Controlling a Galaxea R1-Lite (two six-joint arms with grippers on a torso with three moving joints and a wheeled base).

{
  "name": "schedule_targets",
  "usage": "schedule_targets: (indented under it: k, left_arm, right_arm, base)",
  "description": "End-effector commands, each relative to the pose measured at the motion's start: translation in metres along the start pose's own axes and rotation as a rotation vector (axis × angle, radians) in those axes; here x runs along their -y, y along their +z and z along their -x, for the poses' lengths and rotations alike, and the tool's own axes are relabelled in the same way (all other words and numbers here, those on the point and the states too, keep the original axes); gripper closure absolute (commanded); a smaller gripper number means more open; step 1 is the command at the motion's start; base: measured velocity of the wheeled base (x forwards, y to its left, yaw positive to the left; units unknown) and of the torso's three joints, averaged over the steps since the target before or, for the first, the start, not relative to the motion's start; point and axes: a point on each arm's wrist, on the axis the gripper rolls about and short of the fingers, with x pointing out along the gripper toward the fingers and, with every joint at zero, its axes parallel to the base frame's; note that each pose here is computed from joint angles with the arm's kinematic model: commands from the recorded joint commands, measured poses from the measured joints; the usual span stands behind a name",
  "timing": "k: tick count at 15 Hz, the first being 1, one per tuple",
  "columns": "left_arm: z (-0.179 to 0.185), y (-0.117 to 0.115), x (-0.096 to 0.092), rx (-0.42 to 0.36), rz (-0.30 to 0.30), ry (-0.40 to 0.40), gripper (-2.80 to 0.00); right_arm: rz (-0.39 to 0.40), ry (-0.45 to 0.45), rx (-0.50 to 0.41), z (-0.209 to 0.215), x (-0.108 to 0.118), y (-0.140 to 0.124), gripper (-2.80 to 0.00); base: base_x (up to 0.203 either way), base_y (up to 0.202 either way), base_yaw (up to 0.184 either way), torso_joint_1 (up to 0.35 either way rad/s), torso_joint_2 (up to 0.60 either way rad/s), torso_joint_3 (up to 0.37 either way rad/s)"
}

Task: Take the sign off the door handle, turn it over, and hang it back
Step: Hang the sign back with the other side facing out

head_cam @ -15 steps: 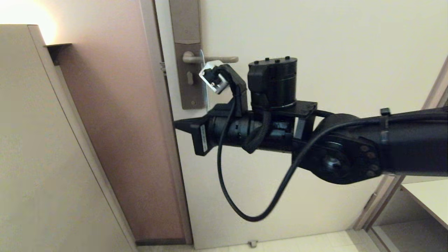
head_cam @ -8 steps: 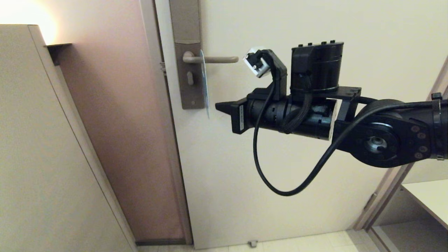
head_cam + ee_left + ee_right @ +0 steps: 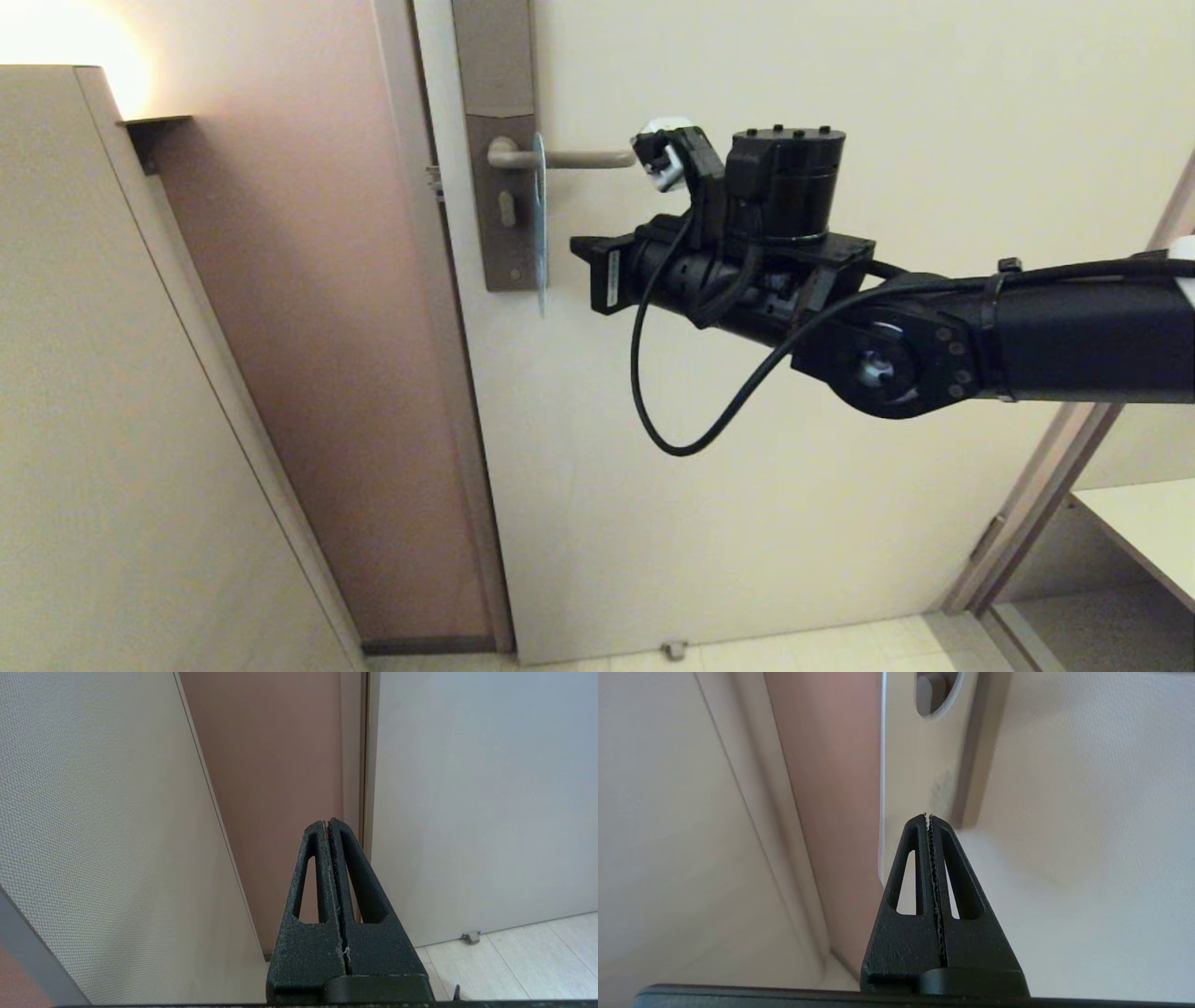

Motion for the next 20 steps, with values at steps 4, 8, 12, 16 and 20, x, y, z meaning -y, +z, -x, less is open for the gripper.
schedule_targets:
  k: [4,8,12,16,20]
  left_arm:
    - [0.0,0.0,0.0,-0.001,0.0,0.0,0.0]
    - [0.0,0.0,0.0,-0.001,0.0,0.0,0.0]
    - [0.0,0.0,0.0,-0.001,0.0,-0.001,0.0]
    - [0.0,0.0,0.0,0.0,0.0,0.0,0.0]
    - [0.0,0.0,0.0,-0.001,0.0,-0.001,0.0]
  right_arm:
    - [-0.002,-0.04,-0.017,-0.036,0.006,-0.033,0.0]
    - [-0.002,-0.036,0.03,-0.057,0.008,-0.038,0.0]
    - [0.0,-0.027,0.099,-0.073,0.006,-0.033,0.0]
    - [0.001,-0.008,0.119,-0.069,-0.004,-0.022,0.0]
    - [0.005,0.001,0.031,-0.061,-0.011,-0.017,0.0]
  base:
    - [0.0,0.0,0.0,0.0,0.0,0.0]
    - [0.0,0.0,0.0,0.0,0.0,0.0]
    - [0.0,0.0,0.0,0.0,0.0,0.0]
    - [0.0,0.0,0.0,0.0,0.0,0.0]
    - [0.0,0.0,0.0,0.0,0.0,0.0]
